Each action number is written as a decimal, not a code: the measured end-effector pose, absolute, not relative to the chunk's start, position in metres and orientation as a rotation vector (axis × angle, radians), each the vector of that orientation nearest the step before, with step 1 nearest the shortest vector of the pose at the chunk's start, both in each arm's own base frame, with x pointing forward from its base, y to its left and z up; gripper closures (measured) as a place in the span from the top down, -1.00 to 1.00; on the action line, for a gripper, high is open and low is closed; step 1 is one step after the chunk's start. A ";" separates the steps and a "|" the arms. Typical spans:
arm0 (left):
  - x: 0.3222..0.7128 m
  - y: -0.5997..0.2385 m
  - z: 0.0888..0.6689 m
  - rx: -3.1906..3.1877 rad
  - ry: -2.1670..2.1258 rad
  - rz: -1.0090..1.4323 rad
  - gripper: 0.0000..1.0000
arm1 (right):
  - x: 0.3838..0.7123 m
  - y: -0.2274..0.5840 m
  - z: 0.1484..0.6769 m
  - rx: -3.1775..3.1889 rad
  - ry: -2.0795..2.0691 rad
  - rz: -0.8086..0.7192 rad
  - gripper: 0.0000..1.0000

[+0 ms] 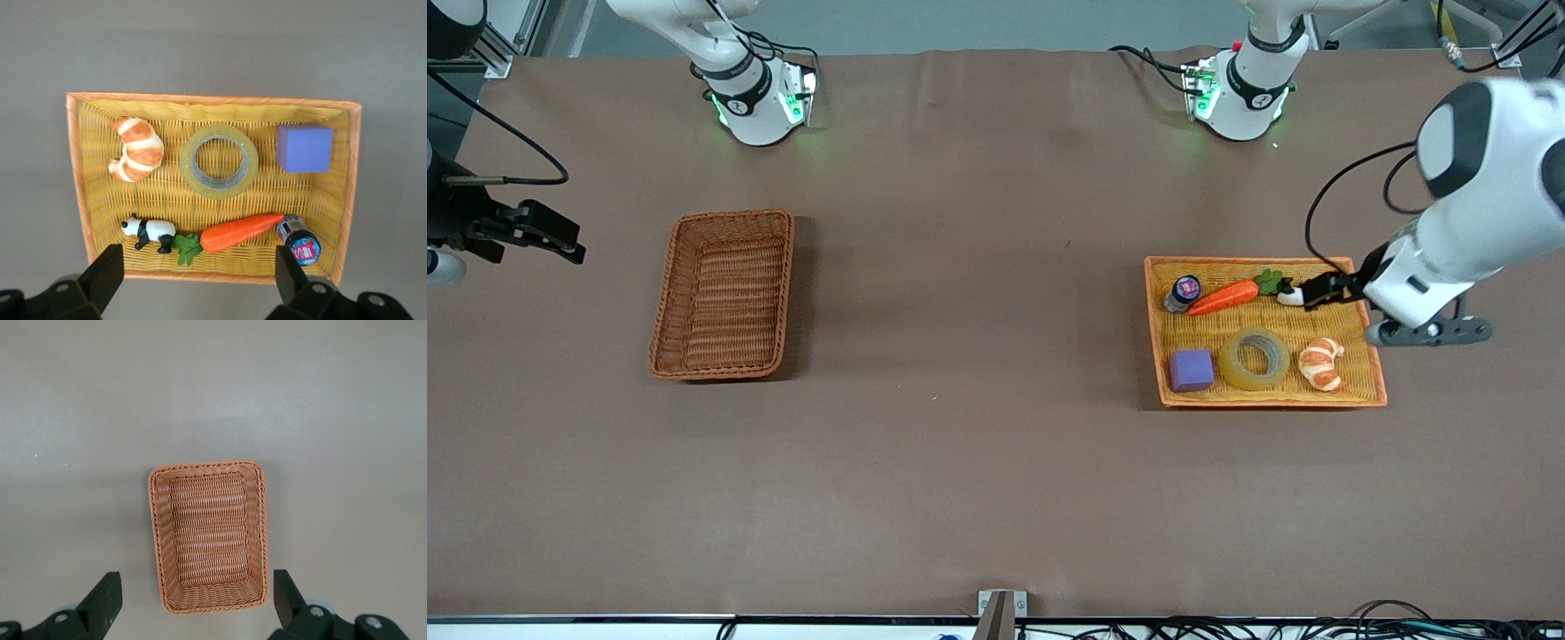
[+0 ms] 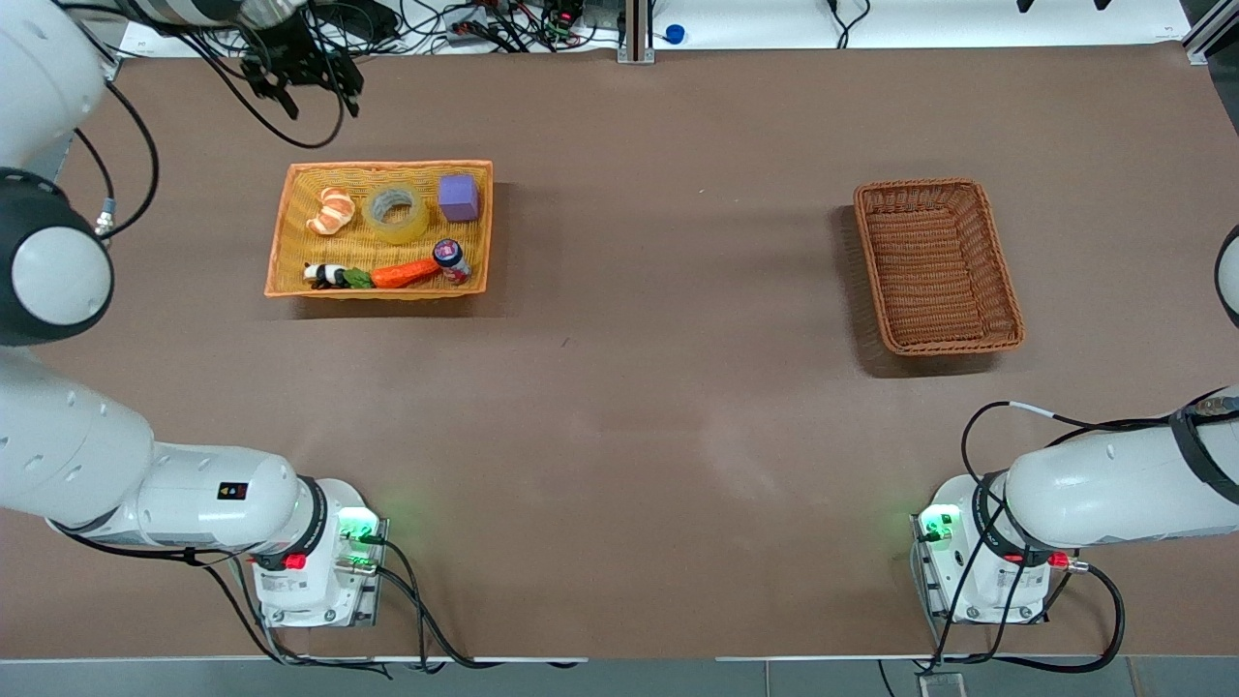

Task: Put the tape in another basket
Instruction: 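Reach the left gripper down to the yellow tape roll in the tray, then close the left gripper on the tape roll's rim and lift it, then carry the tape toward the wicker basket and set it on the table, then retract the left gripper while the right gripper reaches the tape roll, then grasp the tape roll's rim with the right gripper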

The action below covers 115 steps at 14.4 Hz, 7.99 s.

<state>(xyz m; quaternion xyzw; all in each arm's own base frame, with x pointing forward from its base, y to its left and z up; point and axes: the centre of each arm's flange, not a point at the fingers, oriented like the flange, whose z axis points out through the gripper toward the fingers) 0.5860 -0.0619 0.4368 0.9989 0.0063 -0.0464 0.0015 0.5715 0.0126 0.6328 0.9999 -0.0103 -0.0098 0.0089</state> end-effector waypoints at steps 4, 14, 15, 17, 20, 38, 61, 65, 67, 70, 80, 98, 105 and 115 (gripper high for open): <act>0.598 -0.053 0.377 3.138 -0.007 -0.215 0.96 | 0.571 0.012 0.633 3.123 -0.033 -0.032 1.00; 0.609 -0.047 0.230 3.152 -0.073 -0.370 0.96 | 0.571 0.013 0.632 3.124 -0.031 -0.033 1.00; 0.608 -0.047 0.223 3.150 -0.075 -0.388 0.96 | 0.571 0.013 0.632 3.124 -0.031 -0.033 1.00; 0.605 -0.047 0.210 3.146 -0.075 -0.419 0.92 | 0.571 0.013 0.632 3.124 -0.031 -0.033 1.00; 0.602 -0.046 0.193 3.141 -0.075 -0.461 0.71 | 0.571 0.013 0.632 3.124 -0.031 -0.034 1.00; 0.612 -0.180 0.357 3.051 -0.200 -0.258 -0.58 | 0.571 0.010 0.631 3.123 -0.038 -0.046 1.00; 0.491 -0.599 0.233 2.900 -0.161 -0.098 0.15 | 0.571 0.007 0.627 3.122 -0.049 -0.058 1.00; 0.517 -0.557 0.342 2.974 -0.135 -0.136 0.91 | 0.570 0.008 0.627 3.122 -0.046 -0.062 1.00; 0.530 -0.518 0.390 3.031 -0.094 -0.119 1.00 | 0.570 0.015 0.627 3.124 -0.027 -0.061 1.00; 0.552 -0.447 0.430 3.064 -0.109 -0.080 1.00 | 0.570 0.025 0.627 3.125 0.003 -0.058 1.00; 0.568 -0.215 0.528 3.066 0.010 0.032 1.00 | 0.578 0.214 0.508 3.162 0.037 -0.096 1.00; 0.528 -0.075 0.550 3.114 0.000 0.004 1.00 | 0.537 0.360 0.226 3.182 0.049 -0.153 1.00; 0.559 -0.081 0.550 3.124 -0.018 -0.028 1.00 | 0.530 0.359 0.194 3.194 0.044 -0.178 0.99; 0.564 -0.080 0.557 3.146 -0.030 0.044 1.00 | 0.539 0.340 0.183 3.158 -0.197 -0.219 -0.56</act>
